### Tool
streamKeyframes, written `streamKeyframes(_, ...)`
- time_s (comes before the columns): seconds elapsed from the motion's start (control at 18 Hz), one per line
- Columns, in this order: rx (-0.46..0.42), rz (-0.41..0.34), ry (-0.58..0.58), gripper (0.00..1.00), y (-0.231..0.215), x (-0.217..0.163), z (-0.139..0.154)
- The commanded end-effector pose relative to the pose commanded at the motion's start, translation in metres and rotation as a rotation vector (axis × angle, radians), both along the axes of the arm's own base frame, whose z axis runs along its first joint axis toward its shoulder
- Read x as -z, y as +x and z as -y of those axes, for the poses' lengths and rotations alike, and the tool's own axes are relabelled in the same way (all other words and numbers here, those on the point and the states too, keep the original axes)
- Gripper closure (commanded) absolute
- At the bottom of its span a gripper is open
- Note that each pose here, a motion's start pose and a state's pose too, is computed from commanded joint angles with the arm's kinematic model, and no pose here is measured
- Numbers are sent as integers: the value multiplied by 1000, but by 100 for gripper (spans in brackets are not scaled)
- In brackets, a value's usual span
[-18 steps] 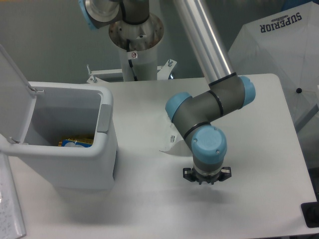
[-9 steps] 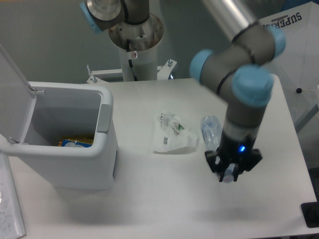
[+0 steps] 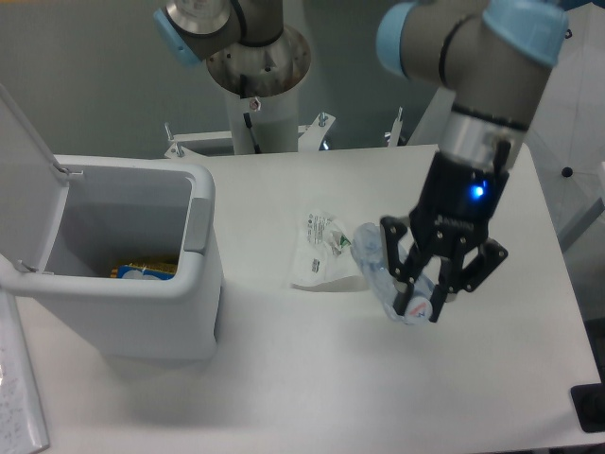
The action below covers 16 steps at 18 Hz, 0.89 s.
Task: Place the trash in the trash can
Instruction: 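Close the gripper on the bottle and lift it off the table, then carry the bottle over the grey trash bin opening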
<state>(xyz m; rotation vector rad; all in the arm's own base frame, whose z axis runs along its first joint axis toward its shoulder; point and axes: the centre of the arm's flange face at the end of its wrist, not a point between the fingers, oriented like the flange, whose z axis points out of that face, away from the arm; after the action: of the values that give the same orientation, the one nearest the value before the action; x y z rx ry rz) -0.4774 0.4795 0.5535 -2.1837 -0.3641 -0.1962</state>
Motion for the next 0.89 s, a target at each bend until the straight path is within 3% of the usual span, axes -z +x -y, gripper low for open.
streamKeyframes(0.5,184,33,288,99,67,-93,10)
streamKeyframes(0.89,336,90,474,99,86,-108,11)
